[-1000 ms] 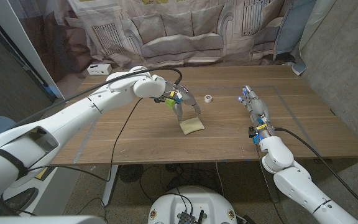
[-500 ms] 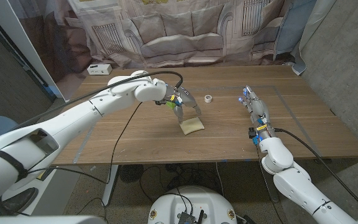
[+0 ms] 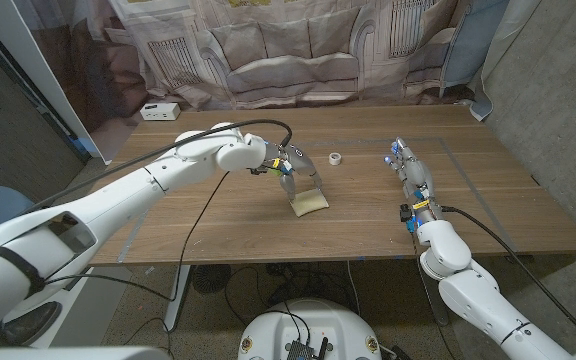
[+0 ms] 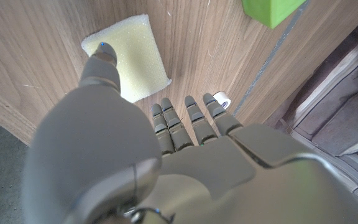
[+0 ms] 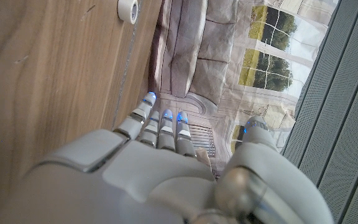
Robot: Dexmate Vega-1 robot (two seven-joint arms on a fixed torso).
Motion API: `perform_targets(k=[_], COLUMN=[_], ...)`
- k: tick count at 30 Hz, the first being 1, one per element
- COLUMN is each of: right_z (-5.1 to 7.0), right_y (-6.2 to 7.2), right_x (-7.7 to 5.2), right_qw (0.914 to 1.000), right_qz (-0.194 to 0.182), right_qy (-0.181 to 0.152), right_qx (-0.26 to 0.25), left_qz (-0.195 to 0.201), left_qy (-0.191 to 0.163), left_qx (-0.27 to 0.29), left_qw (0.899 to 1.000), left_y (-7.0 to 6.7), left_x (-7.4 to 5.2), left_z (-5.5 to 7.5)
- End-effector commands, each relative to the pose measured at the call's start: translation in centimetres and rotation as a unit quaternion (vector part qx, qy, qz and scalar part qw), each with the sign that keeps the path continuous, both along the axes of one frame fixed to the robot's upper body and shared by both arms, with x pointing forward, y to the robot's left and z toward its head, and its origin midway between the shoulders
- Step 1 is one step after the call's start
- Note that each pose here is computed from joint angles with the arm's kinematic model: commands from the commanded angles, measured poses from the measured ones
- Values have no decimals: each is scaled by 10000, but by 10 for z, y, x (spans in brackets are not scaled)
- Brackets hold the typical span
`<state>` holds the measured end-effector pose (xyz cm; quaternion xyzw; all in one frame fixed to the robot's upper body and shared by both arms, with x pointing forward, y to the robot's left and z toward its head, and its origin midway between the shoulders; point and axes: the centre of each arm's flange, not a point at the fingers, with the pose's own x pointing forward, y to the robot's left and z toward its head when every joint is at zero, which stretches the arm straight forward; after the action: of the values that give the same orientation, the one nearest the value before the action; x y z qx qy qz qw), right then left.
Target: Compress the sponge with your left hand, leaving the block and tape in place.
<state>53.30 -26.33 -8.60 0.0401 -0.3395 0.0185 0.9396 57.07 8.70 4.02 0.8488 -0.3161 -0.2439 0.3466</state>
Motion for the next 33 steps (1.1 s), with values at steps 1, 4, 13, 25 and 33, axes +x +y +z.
perform_targets(k=[1, 4, 13, 25, 33], right_z=[2, 2, 1, -1, -2], right_y=[0, 0, 1, 2, 2], right_x=[0, 1, 2, 3, 3], right_qw=[9999, 9998, 9999, 9999, 9999], right_qz=[-55, -86, -68, -54, -55], right_qy=[-115, -144, -105, -99, -90], right_qx=[99, 108, 97, 115, 115], left_qz=[-54, -64, -134, -129, -124], left_qy=[84, 64, -35, -93, -29], left_qx=[-140, -161, -191, -289, -323], left_qw=[9999, 9998, 9997, 9995, 9994], left_y=[3, 3, 5, 7, 6], left_x=[6, 7, 8, 11, 15], left_z=[-6, -6, -10, -17, -22])
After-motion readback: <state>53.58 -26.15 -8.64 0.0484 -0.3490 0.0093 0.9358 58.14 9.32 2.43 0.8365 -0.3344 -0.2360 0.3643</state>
